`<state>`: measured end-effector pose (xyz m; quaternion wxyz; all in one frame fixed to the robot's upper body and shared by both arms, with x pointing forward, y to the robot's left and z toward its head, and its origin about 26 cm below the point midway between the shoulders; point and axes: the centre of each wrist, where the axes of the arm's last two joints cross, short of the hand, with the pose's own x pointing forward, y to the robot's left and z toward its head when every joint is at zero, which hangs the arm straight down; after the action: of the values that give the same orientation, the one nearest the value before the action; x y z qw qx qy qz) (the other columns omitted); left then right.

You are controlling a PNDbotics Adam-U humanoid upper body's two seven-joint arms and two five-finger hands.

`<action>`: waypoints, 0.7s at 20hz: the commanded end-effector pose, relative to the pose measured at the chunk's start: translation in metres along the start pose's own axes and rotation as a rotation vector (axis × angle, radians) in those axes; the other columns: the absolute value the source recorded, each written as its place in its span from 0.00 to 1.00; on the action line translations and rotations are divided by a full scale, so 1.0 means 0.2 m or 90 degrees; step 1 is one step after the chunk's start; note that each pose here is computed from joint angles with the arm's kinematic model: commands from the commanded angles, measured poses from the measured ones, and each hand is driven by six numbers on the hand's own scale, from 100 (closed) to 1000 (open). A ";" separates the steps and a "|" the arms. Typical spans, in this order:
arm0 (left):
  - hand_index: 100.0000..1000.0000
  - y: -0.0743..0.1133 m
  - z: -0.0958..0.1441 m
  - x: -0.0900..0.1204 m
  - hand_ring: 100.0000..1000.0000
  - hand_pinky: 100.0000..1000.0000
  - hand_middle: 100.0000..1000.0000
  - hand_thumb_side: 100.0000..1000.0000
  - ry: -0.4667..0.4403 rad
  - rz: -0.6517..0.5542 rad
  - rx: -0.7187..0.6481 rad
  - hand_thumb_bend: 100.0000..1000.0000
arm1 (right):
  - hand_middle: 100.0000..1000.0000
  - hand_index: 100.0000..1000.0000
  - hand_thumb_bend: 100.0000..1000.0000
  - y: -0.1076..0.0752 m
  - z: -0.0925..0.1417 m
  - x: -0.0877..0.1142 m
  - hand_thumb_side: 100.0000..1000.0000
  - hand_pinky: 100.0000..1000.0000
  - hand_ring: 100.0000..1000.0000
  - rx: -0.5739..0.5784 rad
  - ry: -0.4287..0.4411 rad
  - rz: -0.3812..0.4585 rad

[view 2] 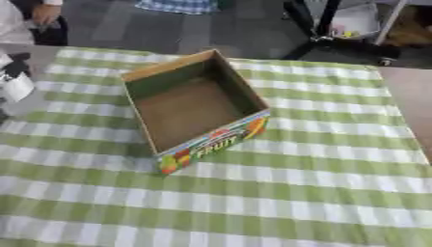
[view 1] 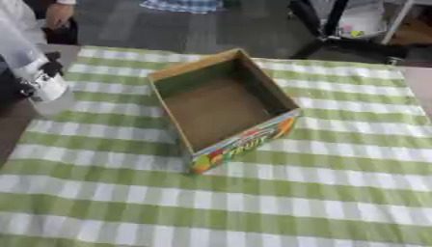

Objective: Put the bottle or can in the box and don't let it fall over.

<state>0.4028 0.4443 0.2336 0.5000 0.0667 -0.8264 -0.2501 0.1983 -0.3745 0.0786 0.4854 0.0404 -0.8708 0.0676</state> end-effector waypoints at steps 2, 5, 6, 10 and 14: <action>0.20 0.03 -0.09 0.18 1.00 1.00 0.34 0.36 -0.061 -0.018 -0.020 0.00 | 1.00 1.00 0.00 -0.03 -0.02 0.05 0.60 0.91 1.00 0.010 -0.008 0.017; 0.20 -0.02 -0.17 0.26 1.00 1.00 0.34 0.36 -0.098 -0.010 -0.049 0.00 | 1.00 1.00 0.00 -0.03 -0.02 0.05 0.60 0.91 1.00 0.013 -0.008 0.016; 0.20 -0.04 -0.20 0.28 1.00 1.00 0.34 0.36 -0.107 -0.006 -0.058 0.00 | 1.00 1.00 0.00 -0.03 -0.02 0.05 0.60 0.91 1.00 0.014 -0.008 0.016; 0.20 -0.13 -0.29 0.34 1.00 1.00 0.34 0.37 -0.138 0.009 -0.098 0.00 | 1.00 1.00 0.00 -0.04 -0.03 0.05 0.60 0.91 1.00 0.016 -0.008 0.014; 0.20 -0.21 -0.37 0.39 1.00 1.00 0.34 0.37 -0.159 0.016 -0.128 0.00 | 1.00 1.00 0.00 -0.03 -0.04 0.05 0.60 0.91 1.00 0.022 -0.012 0.011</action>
<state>0.4253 0.3580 0.2846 0.4216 -0.0297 -0.8477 -0.3204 0.2000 -0.3762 0.0819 0.4833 0.0446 -0.8713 0.0721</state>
